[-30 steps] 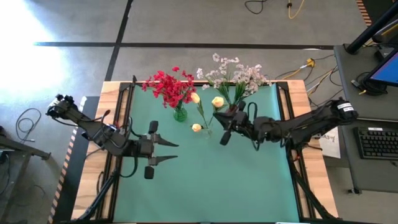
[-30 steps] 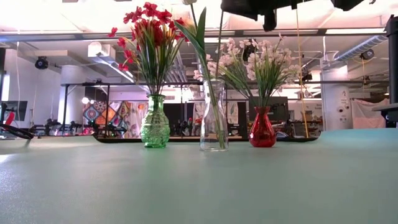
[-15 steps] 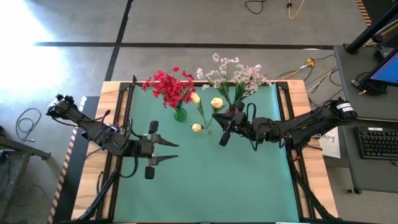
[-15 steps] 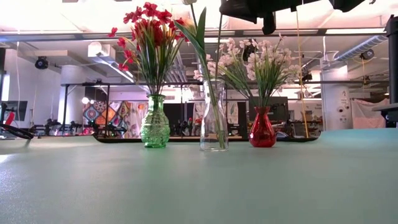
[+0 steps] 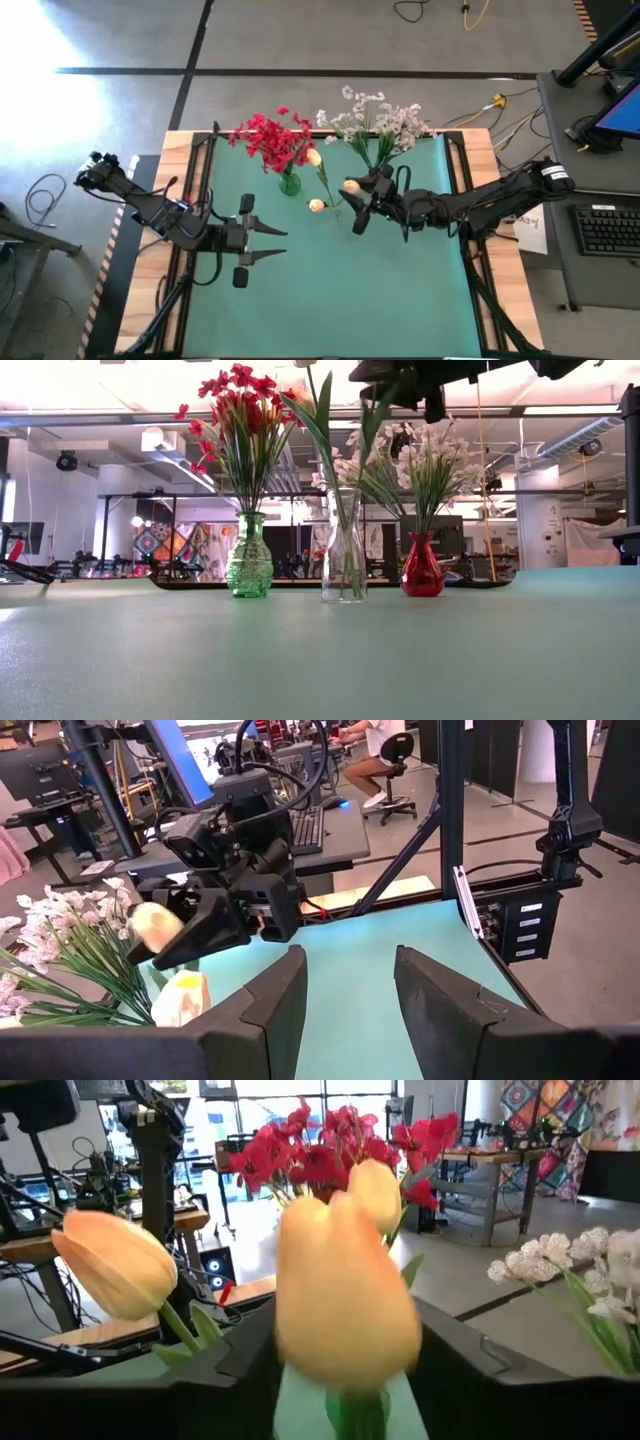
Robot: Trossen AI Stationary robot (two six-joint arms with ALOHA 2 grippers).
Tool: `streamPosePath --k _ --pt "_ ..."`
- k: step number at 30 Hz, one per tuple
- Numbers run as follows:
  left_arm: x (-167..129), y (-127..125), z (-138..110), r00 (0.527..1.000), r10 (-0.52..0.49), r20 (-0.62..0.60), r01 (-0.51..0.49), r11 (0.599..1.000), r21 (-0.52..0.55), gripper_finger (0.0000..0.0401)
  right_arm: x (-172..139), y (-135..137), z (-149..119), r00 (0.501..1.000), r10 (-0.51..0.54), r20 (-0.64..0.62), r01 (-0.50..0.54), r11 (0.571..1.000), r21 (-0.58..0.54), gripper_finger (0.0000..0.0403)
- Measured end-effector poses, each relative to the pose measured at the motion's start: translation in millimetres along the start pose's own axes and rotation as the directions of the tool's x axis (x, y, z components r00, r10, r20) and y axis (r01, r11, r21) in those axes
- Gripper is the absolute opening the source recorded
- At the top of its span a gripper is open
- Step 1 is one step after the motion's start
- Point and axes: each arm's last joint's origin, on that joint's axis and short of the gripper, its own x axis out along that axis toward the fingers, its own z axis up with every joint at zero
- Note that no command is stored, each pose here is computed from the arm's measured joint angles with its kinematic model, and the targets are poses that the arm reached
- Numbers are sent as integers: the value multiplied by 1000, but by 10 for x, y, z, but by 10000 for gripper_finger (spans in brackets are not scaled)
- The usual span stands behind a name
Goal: Sort flowers into vase by color
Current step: Put the yellow flower into the transparent vase, then return to Home Position
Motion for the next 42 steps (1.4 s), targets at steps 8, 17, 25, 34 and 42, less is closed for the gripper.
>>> streamPosePath --k 8,17,25,34,42 --pt "-58 37 32 1000 2 16 -1 1000 -10 139 -111 -54 81 999 3 -48 -2 999 37 226" --pt "-82 53 40 1000 4 18 -4 1000 7 139 -281 -90 277 999 36 -17 -35 998 47 270" --pt "-152 105 28 998 60 -9 -60 998 37 139 -523 -104 503 995 92 40 -93 995 25 283" --pt "-556 159 -119 994 -16 -107 15 1000 -12 139 -1011 -213 779 976 208 70 -199 973 -118 285" --pt "-802 230 -481 1000 -2 -25 0 999 -54 139 -1303 -401 700 942 323 86 -317 945 -73 287"
